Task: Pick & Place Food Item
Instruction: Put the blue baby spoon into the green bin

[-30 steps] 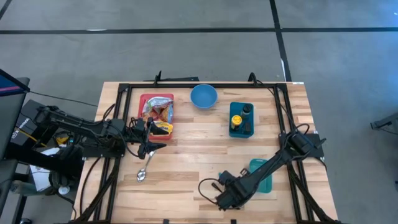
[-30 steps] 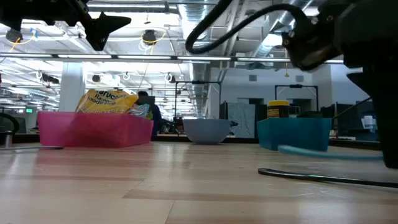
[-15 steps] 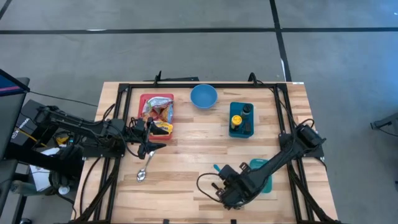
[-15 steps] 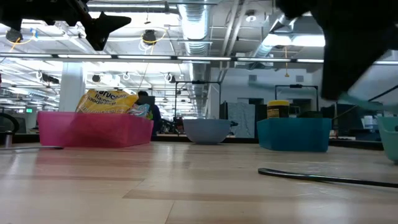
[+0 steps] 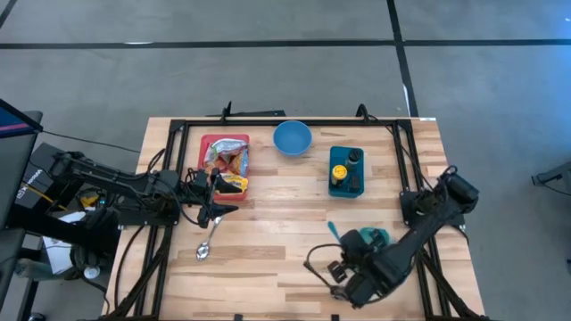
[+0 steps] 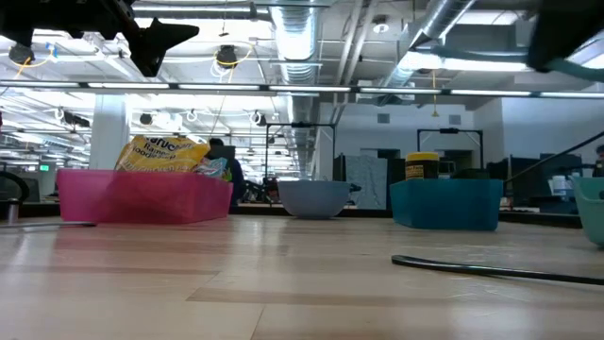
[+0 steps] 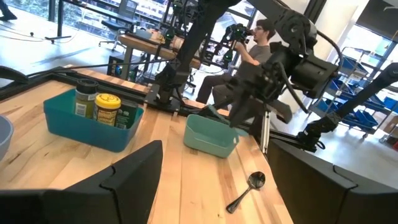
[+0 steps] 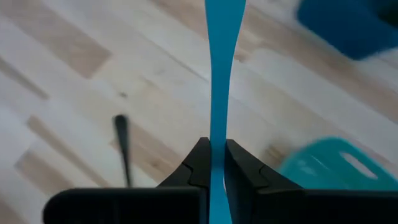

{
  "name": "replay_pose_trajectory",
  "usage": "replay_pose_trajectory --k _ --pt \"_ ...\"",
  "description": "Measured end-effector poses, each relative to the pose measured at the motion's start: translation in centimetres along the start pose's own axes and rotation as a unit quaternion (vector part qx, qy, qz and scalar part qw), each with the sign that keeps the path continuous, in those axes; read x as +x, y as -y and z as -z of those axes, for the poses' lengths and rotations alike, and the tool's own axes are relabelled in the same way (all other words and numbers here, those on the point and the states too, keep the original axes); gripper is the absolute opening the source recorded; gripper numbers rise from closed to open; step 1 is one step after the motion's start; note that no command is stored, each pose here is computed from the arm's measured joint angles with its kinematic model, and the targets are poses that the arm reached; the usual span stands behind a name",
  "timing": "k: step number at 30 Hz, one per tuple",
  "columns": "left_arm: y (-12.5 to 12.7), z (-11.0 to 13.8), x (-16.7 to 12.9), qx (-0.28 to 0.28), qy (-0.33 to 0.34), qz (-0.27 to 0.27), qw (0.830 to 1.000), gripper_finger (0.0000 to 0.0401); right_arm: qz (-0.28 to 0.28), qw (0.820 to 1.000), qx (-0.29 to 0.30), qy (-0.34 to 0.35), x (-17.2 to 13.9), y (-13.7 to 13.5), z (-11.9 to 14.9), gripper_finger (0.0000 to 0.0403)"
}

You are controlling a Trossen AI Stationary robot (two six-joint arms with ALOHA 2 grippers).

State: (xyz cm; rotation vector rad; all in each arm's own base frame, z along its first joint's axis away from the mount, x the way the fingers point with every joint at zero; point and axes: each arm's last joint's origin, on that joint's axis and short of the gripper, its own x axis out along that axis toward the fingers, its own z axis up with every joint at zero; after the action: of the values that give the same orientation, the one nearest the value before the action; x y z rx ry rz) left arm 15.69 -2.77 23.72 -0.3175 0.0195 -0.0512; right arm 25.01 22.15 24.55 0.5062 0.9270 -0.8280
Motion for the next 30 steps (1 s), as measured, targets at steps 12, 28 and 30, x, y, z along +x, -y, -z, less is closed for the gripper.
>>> replay_pose_trajectory --k 12,28,30 --pt "0.0 0.0 0.0 0.0 0.0 0.0 1.0 0.0286 0.084 0.993 0.073 0.05 -1.7 2.7 2.5 0.0017" --pt "0.0 0.0 0.0 0.0 0.0 0.0 1.0 0.0286 0.133 0.986 0.05 0.084 0.9 4.8 4.4 0.0017" --pt "0.0 0.0 0.0 0.0 0.0 0.0 1.0 0.0286 0.139 0.986 0.048 0.08 1.0 5.0 4.5 0.0018"
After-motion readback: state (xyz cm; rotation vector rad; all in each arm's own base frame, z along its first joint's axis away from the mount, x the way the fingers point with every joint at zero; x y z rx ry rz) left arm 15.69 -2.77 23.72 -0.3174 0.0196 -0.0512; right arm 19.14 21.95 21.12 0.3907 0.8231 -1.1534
